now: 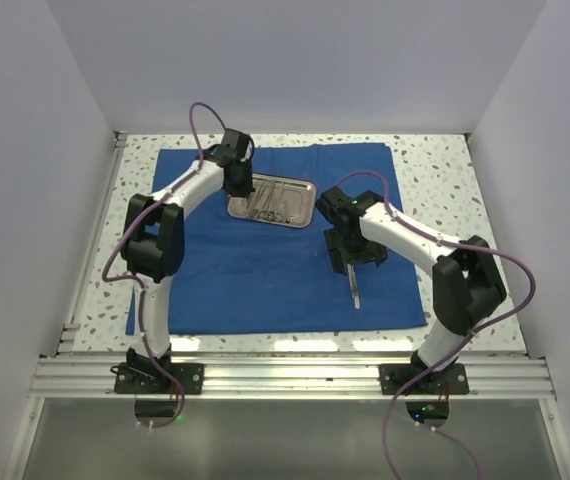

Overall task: Open and lay out the surgical kit
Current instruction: Pick up the medical item from the container, then place the medical item in the surgical kit.

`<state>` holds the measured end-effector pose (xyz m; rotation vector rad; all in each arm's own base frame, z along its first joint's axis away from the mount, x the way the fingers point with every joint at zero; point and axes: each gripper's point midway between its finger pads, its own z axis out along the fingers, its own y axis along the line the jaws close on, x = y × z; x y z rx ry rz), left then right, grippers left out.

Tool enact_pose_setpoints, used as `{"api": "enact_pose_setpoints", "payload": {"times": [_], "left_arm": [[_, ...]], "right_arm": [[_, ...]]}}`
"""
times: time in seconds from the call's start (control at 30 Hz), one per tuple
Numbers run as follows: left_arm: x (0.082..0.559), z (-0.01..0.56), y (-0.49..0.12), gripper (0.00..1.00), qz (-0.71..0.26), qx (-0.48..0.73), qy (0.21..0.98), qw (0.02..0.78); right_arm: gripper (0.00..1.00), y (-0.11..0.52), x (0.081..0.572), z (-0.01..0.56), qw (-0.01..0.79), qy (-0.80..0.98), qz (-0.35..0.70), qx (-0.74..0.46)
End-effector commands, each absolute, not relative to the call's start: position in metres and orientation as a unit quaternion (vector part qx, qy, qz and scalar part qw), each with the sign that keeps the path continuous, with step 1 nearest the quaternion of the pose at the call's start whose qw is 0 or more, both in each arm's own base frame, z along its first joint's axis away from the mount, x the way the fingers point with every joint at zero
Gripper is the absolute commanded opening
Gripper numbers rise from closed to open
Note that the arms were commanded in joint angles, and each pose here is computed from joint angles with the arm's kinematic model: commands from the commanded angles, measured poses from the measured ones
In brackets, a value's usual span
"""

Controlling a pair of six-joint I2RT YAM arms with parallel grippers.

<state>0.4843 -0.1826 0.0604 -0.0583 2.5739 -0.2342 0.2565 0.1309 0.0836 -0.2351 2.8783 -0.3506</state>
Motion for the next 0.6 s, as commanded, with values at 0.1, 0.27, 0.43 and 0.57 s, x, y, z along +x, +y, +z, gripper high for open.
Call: {"api": "enact_pose_setpoints", "payload": {"times": [0.1,0.27,0.43,0.57], "left_arm": [[0.506,0.139,-0.184,0.0,-0.093,-0.009,0.933,0.347],[0.499,0.138,-0.181,0.0,-0.09,-0.006,0.935,0.344],[0.477,0.157,-0.172,0.0,-0.09,-0.007,0.93,0.356],[0.434,0.15,-0.155,0.0,-0.079,-0.003,0.937,0.34]], "right_arm": [[0.82,0.14,0.279,0.097,0.146,0.979,-0.119,-0.083],[0.83,0.144,0.289,0.105,0.159,0.976,-0.119,-0.086],[0.83,0.148,0.298,0.113,0.171,0.975,-0.117,-0.086],[0.84,0.158,0.31,0.123,0.183,0.973,-0.107,-0.086]]}}
